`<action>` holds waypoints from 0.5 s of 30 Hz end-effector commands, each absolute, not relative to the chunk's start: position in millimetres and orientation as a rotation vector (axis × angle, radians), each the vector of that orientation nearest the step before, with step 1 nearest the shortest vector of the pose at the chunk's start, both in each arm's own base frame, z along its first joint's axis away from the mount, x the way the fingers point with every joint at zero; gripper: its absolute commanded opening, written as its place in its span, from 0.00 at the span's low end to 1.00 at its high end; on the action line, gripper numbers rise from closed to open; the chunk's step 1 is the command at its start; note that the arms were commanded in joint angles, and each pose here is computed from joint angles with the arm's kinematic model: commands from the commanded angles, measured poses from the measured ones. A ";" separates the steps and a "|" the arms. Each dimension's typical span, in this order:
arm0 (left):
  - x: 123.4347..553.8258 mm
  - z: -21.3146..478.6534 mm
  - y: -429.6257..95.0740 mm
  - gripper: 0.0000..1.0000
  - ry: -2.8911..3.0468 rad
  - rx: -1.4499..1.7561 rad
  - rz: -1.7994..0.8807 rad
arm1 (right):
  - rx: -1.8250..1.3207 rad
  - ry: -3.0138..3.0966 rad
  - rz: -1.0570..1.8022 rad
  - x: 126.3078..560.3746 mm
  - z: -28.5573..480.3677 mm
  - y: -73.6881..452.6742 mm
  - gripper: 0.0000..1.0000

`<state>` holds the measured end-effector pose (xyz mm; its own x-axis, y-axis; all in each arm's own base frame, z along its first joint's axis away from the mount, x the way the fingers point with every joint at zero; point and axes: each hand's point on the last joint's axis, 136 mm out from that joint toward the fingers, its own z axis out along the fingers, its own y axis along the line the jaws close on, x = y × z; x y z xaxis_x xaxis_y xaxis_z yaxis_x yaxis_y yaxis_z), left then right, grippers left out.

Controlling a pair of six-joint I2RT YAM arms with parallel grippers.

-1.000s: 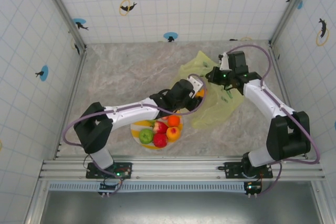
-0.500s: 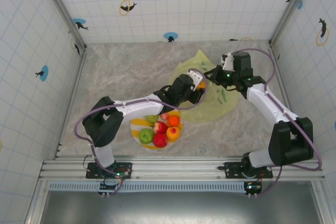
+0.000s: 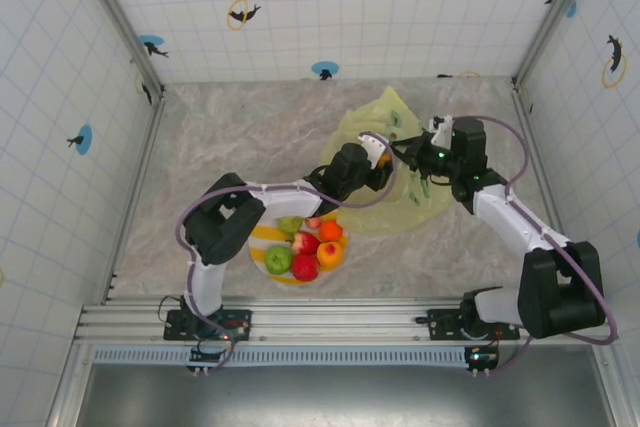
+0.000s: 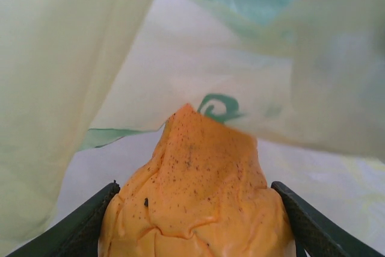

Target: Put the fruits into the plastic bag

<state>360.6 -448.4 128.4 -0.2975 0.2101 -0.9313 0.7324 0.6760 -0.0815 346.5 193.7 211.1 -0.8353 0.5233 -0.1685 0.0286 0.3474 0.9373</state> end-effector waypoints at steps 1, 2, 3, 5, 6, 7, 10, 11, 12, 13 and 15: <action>362.4 114.5 -460.2 0.59 1.815 0.741 -0.672 | 0.470 2.070 1.617 344.1 230.3 198.7 0.03; 364.6 110.7 -461.1 0.60 1.818 0.731 -0.674 | 0.481 2.069 1.627 344.3 227.8 198.4 0.03; 366.3 107.6 -462.1 0.61 1.821 0.725 -0.670 | 0.487 2.072 1.633 344.2 225.8 198.6 0.03; 369.4 104.9 -463.3 0.65 1.824 0.717 -0.661 | 0.492 2.078 1.637 344.5 222.5 198.4 0.03; 370.3 104.1 -462.8 0.67 1.825 0.713 -0.655 | 0.498 2.081 1.635 345.1 220.2 197.5 0.03; 370.7 104.3 -462.2 0.68 1.827 0.712 -0.652 | 0.500 2.082 1.634 345.5 218.6 196.3 0.03; 368.0 105.3 -460.0 0.75 1.837 0.727 -0.641 | 0.520 2.088 1.622 347.1 211.8 190.0 0.02; 366.5 106.1 -458.2 0.78 1.841 0.731 -0.640 | 0.529 2.089 1.618 347.6 208.9 187.4 0.02; 364.2 107.7 -456.4 0.79 1.844 0.737 -0.641 | 0.537 2.090 1.614 347.8 206.1 185.1 0.03; 362.1 108.8 -454.8 0.80 1.846 0.743 -0.642 | 0.544 2.093 1.611 348.1 203.1 183.3 0.03; 357.3 111.2 -452.0 0.83 1.850 0.759 -0.647 | 0.556 2.093 1.610 348.4 199.0 179.9 0.03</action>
